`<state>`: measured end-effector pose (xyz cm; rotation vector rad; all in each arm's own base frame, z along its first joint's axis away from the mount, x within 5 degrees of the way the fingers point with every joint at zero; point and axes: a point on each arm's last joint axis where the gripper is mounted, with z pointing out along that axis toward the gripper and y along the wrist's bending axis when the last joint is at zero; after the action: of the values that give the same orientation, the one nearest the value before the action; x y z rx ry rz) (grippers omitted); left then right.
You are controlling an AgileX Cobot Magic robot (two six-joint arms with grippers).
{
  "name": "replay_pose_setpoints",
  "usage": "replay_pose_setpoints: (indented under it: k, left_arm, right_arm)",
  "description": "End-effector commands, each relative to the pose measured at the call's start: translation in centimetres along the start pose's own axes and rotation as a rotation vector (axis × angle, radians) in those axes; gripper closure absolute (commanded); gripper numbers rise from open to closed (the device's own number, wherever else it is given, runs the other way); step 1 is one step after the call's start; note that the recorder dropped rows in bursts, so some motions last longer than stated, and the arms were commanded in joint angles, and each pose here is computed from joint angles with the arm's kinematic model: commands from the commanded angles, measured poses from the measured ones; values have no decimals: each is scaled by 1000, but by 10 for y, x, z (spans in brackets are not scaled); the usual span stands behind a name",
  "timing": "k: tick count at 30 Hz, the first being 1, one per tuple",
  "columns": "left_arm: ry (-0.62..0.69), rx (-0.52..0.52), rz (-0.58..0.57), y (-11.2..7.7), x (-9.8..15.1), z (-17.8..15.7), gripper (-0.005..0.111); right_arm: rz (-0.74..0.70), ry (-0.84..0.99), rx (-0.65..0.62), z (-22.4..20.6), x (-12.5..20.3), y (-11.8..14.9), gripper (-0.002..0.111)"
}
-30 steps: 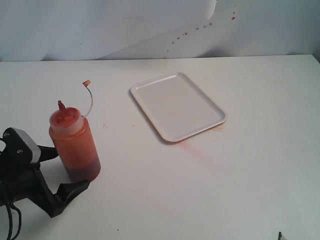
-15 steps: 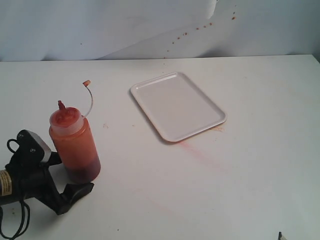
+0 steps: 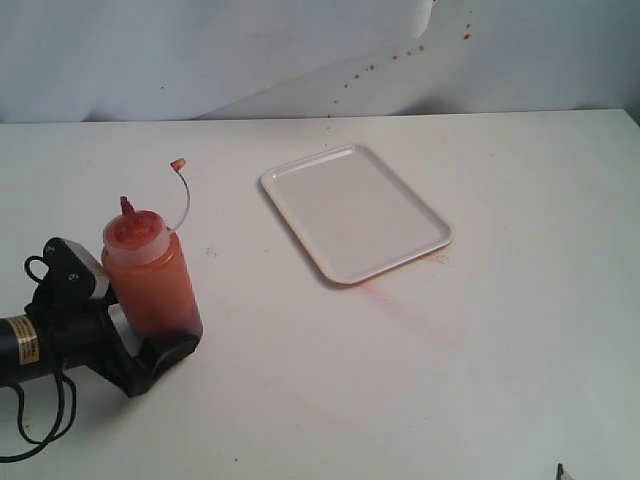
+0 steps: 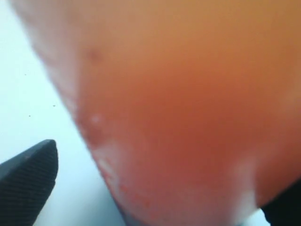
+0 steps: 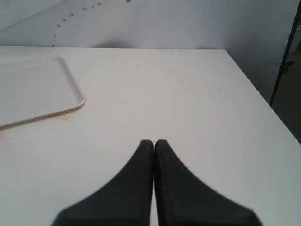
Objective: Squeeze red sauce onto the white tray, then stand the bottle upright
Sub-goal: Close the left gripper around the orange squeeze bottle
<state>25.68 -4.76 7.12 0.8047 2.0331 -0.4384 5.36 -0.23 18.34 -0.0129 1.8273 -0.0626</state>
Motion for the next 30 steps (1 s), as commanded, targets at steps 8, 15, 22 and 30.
replay_pose_setpoints:
  k: [8, 15, 22, 30]
  left_arm:
    - [-70, -17, 4, 3, -5, 2, 3]
    - [-137, 1, -5, 1, 5, 12, 3]
    - [-155, -48, -18, 6, 5, 13, 3]
    - [-132, 3, -102, 9, 7, 21, 29]
  right_arm:
    - [-4, -1, 8, 0, 1, 0, 108]
    - [-4, -1, 8, 0, 1, 0, 108]
    - [-4, -1, 8, 0, 1, 0, 108]
    - [-4, -1, 8, 0, 1, 0, 108]
